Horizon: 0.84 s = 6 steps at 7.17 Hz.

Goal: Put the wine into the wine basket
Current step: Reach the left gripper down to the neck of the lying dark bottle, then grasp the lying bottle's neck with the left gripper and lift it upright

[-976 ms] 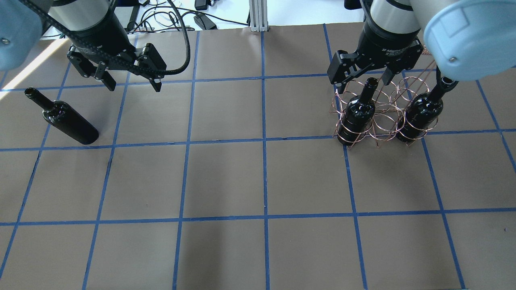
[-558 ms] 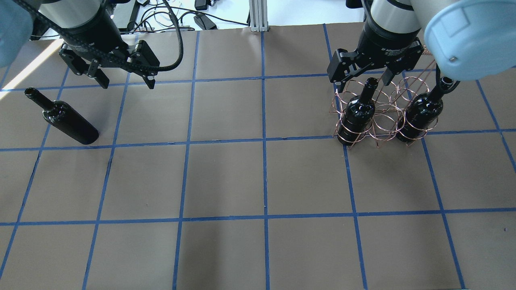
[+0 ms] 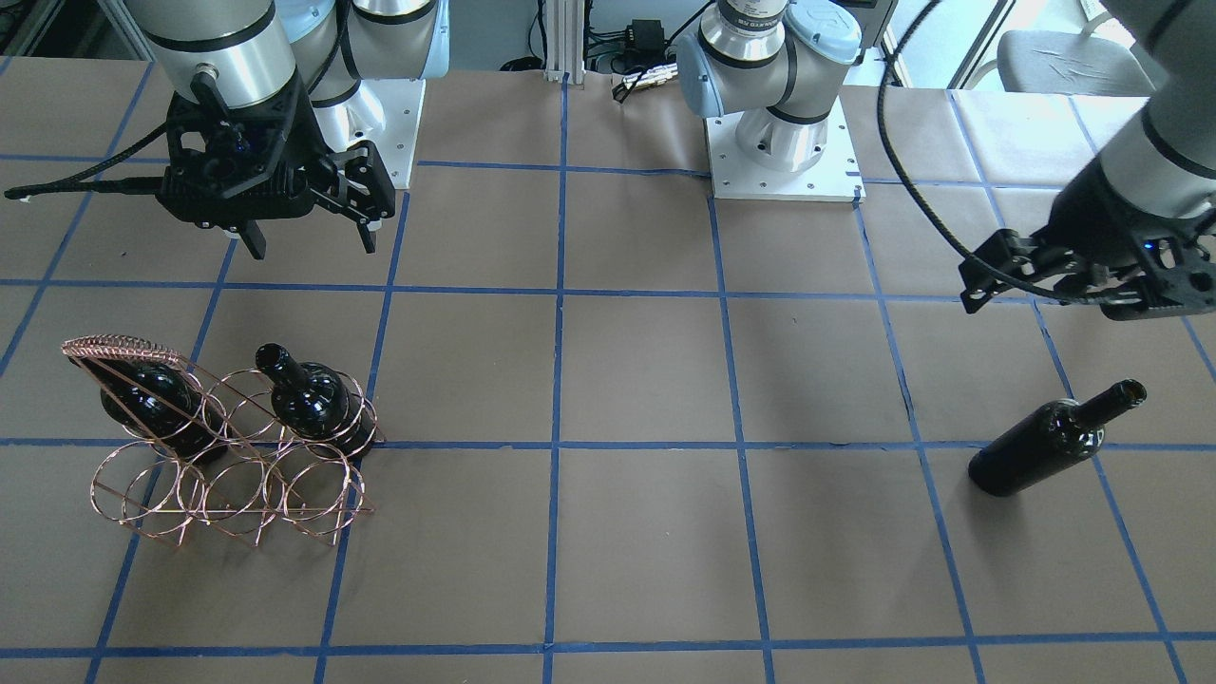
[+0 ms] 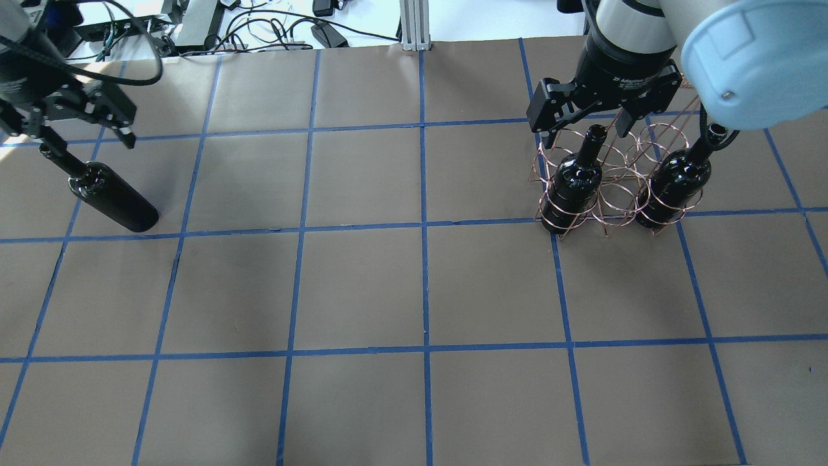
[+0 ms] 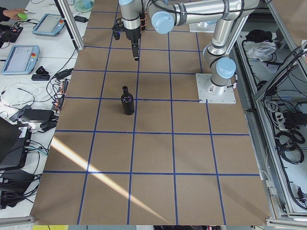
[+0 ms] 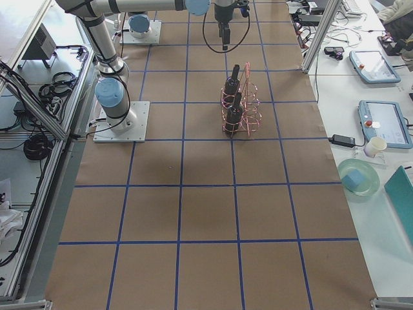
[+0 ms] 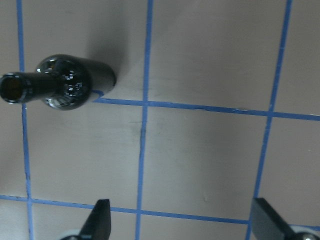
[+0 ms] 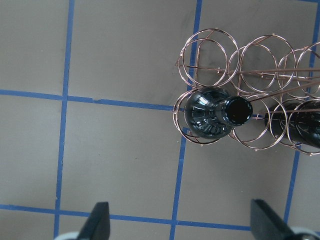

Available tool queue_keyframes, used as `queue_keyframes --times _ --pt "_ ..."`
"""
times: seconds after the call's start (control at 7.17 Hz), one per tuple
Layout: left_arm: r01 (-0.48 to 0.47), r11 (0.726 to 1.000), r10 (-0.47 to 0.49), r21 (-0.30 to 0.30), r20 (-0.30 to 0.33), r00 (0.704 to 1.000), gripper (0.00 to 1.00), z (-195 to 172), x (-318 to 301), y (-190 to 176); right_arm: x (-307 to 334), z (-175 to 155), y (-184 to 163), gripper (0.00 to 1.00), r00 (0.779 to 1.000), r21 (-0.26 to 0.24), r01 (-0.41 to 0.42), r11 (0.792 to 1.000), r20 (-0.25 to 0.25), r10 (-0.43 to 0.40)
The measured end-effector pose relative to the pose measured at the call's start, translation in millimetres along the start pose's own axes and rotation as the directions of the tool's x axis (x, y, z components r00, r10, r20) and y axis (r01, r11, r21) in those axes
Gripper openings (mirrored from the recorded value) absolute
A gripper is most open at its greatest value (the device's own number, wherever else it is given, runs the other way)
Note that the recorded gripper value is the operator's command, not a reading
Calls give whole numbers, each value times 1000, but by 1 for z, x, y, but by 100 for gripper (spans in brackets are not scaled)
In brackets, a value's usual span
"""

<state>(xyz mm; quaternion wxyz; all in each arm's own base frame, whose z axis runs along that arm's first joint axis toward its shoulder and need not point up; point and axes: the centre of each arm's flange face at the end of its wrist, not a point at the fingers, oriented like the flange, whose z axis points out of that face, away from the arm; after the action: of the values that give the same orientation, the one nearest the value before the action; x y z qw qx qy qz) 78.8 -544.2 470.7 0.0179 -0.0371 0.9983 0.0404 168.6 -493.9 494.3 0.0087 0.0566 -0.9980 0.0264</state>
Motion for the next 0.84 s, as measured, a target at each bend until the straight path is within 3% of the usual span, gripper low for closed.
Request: queue_keyframes --times 0.14,0.42,0.56,0.84 --pt "-57 998 56 -16 -10 998 99 13 -48 -2 0 0 0 100 1000 -1 2 1000 0 -2" --pt "-112 994 112 8 -4 994 93 39 -102 -17 -1 1 0 100 1000 -2 3 1000 1 -3" --pt "-119 993 119 19 -3 993 88 52 -111 -27 -1 1 0 100 1000 -2 4 1000 3 -4" --pt "-131 990 131 45 -10 991 89 75 -113 -47 -2 0 0 100 1000 -1 5 1000 7 -5"
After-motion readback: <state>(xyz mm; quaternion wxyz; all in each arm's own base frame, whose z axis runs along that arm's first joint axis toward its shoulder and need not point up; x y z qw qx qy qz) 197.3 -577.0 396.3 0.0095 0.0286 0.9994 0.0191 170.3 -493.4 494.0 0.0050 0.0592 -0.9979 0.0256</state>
